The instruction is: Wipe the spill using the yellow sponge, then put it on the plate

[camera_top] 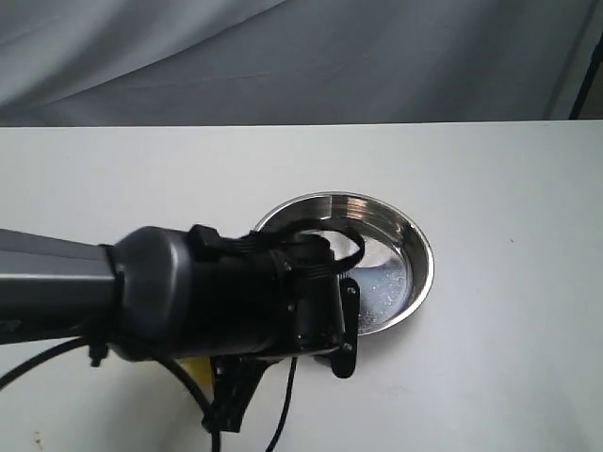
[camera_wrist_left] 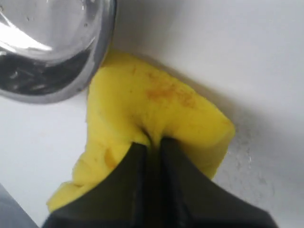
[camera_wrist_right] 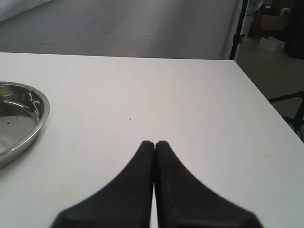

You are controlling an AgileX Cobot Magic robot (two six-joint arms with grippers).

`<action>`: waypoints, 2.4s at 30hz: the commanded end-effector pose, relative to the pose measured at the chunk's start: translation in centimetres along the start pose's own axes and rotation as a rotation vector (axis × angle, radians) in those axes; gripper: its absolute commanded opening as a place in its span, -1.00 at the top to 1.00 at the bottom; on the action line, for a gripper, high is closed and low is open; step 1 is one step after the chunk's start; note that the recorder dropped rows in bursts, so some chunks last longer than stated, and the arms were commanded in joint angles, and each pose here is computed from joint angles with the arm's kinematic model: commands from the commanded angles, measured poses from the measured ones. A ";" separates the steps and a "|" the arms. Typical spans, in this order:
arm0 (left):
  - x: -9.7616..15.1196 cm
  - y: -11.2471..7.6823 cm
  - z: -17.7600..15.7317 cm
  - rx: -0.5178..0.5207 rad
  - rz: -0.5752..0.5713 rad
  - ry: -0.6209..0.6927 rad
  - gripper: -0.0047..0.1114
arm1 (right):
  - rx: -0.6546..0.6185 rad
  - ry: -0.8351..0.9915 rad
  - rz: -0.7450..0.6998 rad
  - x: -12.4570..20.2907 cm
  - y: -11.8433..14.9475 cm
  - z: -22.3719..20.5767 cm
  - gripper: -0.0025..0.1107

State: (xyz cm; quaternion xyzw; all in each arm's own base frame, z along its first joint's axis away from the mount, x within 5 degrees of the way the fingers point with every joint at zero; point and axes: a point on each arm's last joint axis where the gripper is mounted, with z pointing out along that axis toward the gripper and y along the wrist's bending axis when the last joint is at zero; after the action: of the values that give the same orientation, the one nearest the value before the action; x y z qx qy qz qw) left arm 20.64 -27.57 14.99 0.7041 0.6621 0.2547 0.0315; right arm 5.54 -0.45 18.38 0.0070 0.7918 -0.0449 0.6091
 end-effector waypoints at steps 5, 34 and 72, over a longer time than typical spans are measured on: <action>8.7 3.2 -12.3 -0.219 -0.244 -0.271 0.92 | 0.008 -0.004 -0.008 0.1 0.0 0.0 0.96; 15.0 1.9 -1.7 0.423 -1.328 -0.757 0.92 | 0.008 -0.004 -0.008 0.1 0.0 0.0 0.96; 14.7 2.4 16.0 0.907 -1.538 -0.701 0.92 | 0.008 -0.004 -0.008 0.1 0.0 0.0 0.96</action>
State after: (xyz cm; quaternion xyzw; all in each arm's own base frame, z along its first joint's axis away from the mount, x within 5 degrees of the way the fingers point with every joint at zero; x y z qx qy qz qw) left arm 28.35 -11.38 8.36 0.0664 0.8936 -0.4346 0.0904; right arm 5.54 -0.45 18.38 0.0070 0.7918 -0.0449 0.6091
